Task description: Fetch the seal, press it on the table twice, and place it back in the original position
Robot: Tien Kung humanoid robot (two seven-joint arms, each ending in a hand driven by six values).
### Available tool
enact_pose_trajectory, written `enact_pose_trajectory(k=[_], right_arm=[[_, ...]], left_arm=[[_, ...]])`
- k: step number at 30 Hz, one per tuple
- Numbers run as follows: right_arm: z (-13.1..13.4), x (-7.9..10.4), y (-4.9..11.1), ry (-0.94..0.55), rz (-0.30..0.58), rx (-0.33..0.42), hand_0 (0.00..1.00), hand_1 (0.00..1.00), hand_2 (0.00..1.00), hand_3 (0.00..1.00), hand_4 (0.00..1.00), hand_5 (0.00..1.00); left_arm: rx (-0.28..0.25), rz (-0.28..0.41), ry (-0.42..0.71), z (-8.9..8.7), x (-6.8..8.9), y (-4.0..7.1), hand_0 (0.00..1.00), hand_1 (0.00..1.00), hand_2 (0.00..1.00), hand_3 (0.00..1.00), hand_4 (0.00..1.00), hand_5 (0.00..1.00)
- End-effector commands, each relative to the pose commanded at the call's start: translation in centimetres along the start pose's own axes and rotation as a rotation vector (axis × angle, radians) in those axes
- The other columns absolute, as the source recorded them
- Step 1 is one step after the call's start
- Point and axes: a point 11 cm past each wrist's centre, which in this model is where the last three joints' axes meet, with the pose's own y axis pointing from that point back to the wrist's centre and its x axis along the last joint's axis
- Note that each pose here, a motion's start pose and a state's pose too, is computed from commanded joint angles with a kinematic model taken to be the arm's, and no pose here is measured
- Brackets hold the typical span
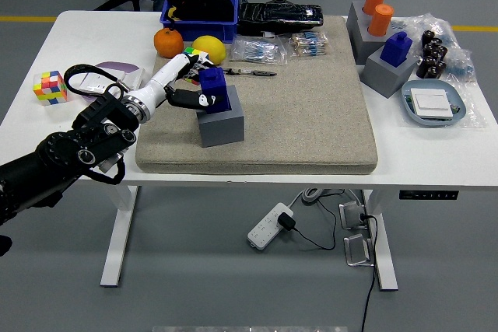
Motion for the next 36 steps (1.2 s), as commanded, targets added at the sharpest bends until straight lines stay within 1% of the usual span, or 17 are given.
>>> enact_pose_trajectory(k=[7,21,26,27,31,32,36], right_arm=[[-0.2,0.0,0.0,0.005,-0.001,0.003,0.835,0.774,0.741,0.719,0.752,0.517],[0.0,0.0,0.0,0.009,0.0,-0.001,0.835,0.774,0.741,0.719,0.752,0.517],[-0.1,0.0,0.0,0.011,-0.002,0.0,0.835,0.774,0.741,0.719,0.752,0.517],[-0.1,0.0,0.0,0.012,-0.002,0.0,0.835,0.774,0.741,0.719,0.752,0.517],[0.0,0.0,0.0,0.012,-0.001,-0.002,0.835,0.774,0.741,0.719,0.752,0.517],[0.0,0.0,0.0,0.013,-0.001,-0.002,0.835,0.774,0.741,0.719,0.752,0.517],[0.0,0.0,0.0,0.011,-0.002,-0.003,0.835,0.774,0.741,0.719,0.752,0.517]], left_arm=[[0.006,-0.003,-0.002,-0.2,-0.2,0.0,0.677,0.527,0.494,0.612,0.717,0.002],[0.002,-0.014,0.022,0.0,-1.0,0.0,0.679,0.528,0.496,0.611,0.722,0.002],[0.018,-0.02,0.02,-0.4,-1.2,0.1,0.679,0.528,0.496,0.611,0.722,0.002],[0.024,-0.025,0.02,-0.5,-1.3,0.1,0.705,0.623,0.557,0.637,0.738,0.002],[0.038,-0.035,0.021,-0.7,-1.5,0.1,0.705,0.623,0.557,0.637,0.738,0.002],[0.038,-0.034,0.022,-0.7,-1.5,0.1,0.803,0.793,0.751,0.815,0.906,0.002],[0.034,-0.027,0.027,-0.6,-1.3,0.0,0.803,0.793,0.751,0.815,0.906,0.002]])
